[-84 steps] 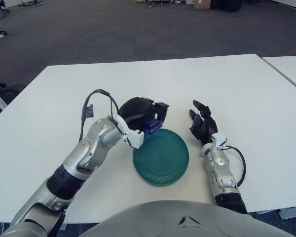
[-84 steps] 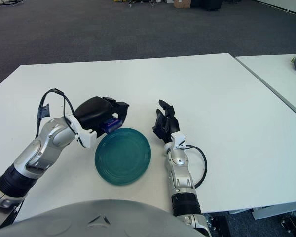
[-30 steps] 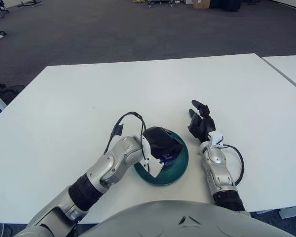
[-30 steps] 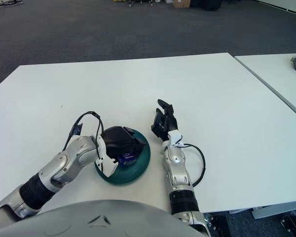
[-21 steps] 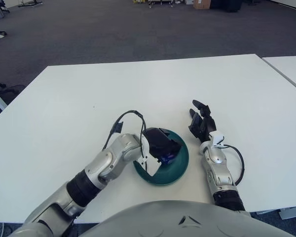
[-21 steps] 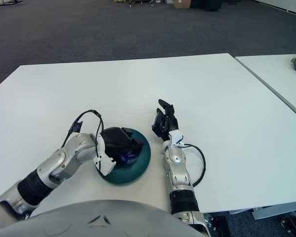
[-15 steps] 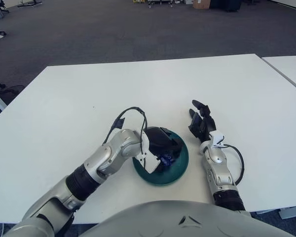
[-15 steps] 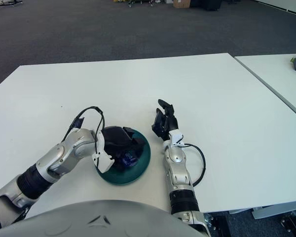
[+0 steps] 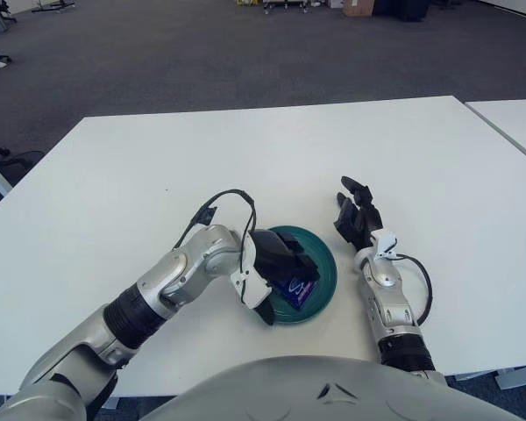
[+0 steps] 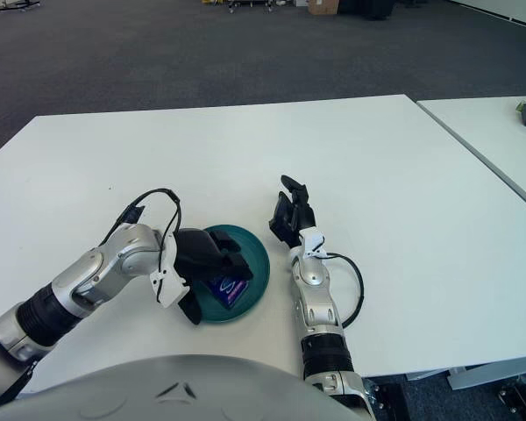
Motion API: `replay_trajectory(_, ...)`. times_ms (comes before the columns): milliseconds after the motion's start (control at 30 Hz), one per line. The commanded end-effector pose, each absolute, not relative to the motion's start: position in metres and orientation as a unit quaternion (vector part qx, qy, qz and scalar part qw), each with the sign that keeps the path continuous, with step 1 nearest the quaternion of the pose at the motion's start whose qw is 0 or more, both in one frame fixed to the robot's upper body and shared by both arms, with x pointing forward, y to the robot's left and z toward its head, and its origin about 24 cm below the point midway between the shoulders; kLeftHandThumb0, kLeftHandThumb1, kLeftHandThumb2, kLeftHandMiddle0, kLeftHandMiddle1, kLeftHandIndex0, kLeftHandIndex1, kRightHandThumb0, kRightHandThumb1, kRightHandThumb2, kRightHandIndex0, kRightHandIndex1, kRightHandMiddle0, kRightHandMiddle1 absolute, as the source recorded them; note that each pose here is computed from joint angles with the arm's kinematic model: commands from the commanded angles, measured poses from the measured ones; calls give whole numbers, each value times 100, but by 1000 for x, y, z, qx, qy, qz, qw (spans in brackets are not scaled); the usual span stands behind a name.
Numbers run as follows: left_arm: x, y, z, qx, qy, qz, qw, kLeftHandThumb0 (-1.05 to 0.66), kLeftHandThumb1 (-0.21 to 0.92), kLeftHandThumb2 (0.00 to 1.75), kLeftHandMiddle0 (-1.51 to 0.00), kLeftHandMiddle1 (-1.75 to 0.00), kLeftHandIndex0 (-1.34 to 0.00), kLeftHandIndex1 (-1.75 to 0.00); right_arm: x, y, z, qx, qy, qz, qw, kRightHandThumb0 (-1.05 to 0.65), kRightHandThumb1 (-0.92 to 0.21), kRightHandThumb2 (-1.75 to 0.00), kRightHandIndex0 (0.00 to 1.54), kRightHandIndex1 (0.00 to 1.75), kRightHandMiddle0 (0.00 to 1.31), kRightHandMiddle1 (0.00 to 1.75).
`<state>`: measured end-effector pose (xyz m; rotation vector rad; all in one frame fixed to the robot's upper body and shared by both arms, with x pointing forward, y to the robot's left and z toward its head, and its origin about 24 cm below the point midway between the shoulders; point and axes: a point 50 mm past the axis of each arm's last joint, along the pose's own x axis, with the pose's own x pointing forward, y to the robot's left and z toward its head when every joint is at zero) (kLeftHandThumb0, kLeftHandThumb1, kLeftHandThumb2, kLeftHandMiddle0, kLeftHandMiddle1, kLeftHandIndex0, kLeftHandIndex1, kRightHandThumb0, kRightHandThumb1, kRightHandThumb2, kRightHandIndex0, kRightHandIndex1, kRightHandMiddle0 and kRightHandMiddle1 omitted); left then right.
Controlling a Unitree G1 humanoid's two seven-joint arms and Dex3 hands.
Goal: Put the gum into the plate.
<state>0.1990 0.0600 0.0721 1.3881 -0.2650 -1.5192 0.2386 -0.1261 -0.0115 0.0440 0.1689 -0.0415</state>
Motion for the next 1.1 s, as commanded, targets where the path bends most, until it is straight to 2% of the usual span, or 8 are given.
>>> replay_trajectory(0,204,71,75,566,-99,-622,532,-105,92,36,0,0,0,-1,215,-128,-50,16,189,-33,981,-80,-92,-101,33,2,0,67)
replay_trajectory(267,211,86,82,480,-94,-586,646,-105,92,32,0,0,0,0,217,-126,-51,56,181,-47,981,-83,-92,-100,36,2,0,71)
replay_trajectory(500,222,123,95,397,-52,-523,752,-105,92,20,0,0,0,0,218,-127,-52,84,178,-38,980,-85,-92,-97,37,2,0,72)
replay_trajectory(667,229,147,84,323,5,-443,836,-105,92,14,0,0,0,0,215,-125,-54,76,179,-33,980,-86,-92,-98,36,2,0,71)
replay_trajectory(700,230,152,73,295,6,-399,868,-105,92,15,0,0,0,0,215,-125,-54,74,179,-33,981,-86,-92,-98,36,1,0,70)
replay_trajectory(800,231,162,47,215,9,-291,932,-105,92,28,0,0,0,0,214,-123,-54,69,178,-33,981,-86,-92,-99,35,1,0,68)
replay_trajectory(900,222,155,36,89,-12,-175,980,-105,92,43,0,0,0,0,214,-123,-52,65,174,-33,982,-86,-92,-99,34,0,0,66)
replay_trajectory(1067,203,144,30,-25,10,-19,999,-105,92,70,0,0,-1,-1,212,-123,-49,62,164,-27,984,-85,-92,-99,34,0,0,65)
